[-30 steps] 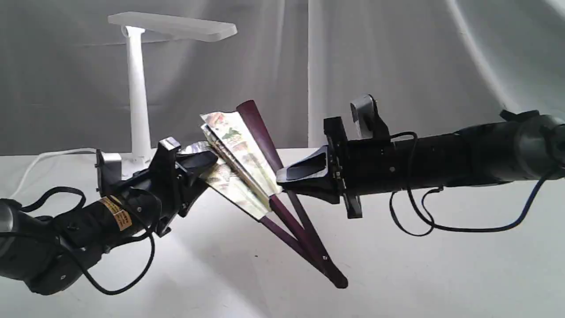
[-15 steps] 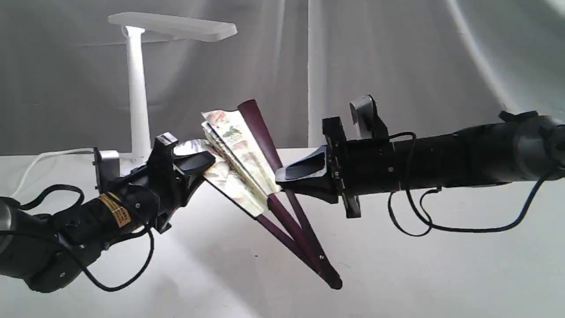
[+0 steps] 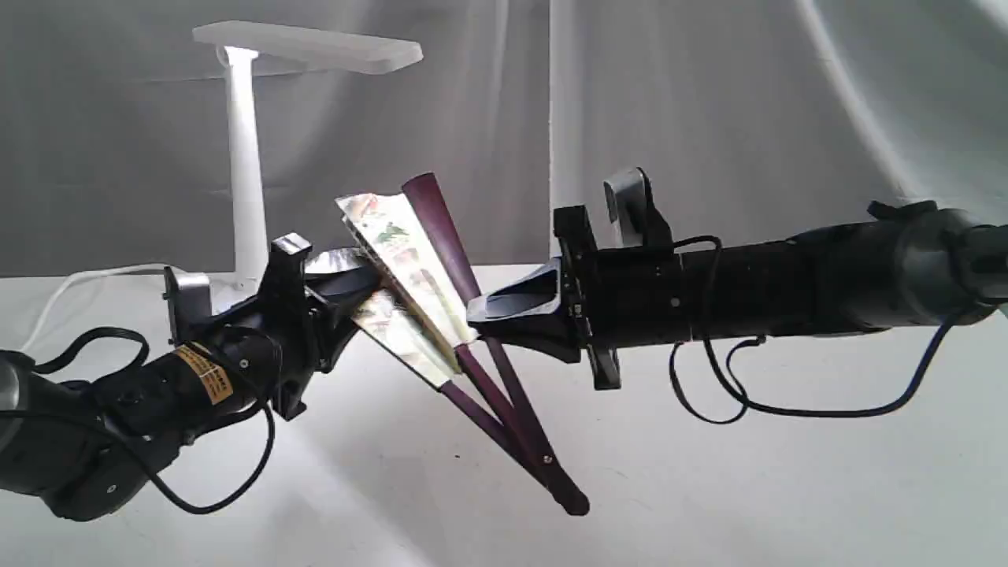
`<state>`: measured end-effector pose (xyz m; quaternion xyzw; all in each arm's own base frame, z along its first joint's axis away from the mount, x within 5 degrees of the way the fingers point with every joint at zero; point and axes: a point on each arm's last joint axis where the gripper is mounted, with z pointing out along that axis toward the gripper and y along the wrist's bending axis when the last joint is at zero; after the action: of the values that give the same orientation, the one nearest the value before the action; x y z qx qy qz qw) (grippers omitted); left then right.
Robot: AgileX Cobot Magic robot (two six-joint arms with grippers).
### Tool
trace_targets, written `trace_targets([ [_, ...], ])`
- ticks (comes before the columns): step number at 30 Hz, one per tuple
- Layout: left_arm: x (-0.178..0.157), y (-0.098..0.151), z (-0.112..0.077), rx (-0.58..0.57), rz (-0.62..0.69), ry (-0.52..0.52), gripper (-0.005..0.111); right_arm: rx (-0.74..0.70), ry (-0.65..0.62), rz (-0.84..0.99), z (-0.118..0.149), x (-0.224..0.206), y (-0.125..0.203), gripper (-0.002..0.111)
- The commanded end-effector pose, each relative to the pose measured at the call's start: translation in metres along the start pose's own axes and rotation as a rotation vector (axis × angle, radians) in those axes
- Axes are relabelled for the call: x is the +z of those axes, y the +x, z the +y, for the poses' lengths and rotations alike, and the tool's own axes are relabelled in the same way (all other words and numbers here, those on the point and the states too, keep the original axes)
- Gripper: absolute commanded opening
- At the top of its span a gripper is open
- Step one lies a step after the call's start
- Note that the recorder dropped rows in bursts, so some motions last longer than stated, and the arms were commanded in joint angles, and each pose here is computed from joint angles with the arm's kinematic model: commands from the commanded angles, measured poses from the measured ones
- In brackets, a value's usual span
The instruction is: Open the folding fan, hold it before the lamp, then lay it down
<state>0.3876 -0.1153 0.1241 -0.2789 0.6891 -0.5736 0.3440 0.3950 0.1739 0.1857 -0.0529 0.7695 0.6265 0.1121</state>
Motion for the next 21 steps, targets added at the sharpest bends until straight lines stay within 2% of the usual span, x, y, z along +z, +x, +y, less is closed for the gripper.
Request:
trace_targets([
  [1, 0.0002, -0.0026, -0.0019, -0.022, -0.025, 0.002, 0.032, -0.020, -0.040, -0.007, 0.0097, -0.0002, -0.0004, 0.000],
  [9, 0.0002, -0.0016, -0.0016, -0.013, -0.013, -0.001, 0.032, -0.022, -0.040, -0.006, 0.0098, 0.0000, -0.0003, 0.000],
  [12, 0.0002, -0.0010, -0.0015, -0.004, -0.007, -0.002, 0.021, -0.022, -0.040, -0.006, 0.0098, 0.0000, -0.0003, 0.000],
  [16, 0.0002, -0.0010, -0.0015, -0.001, -0.007, -0.002, 0.001, -0.025, -0.040, -0.007, 0.0098, 0.0000, -0.0003, 0.000],
  [21, 0.0002, -0.0010, -0.0015, -0.001, -0.007, -0.002, 0.000, -0.025, -0.040, -0.007, 0.0098, 0.0000, -0.0003, 0.000],
])
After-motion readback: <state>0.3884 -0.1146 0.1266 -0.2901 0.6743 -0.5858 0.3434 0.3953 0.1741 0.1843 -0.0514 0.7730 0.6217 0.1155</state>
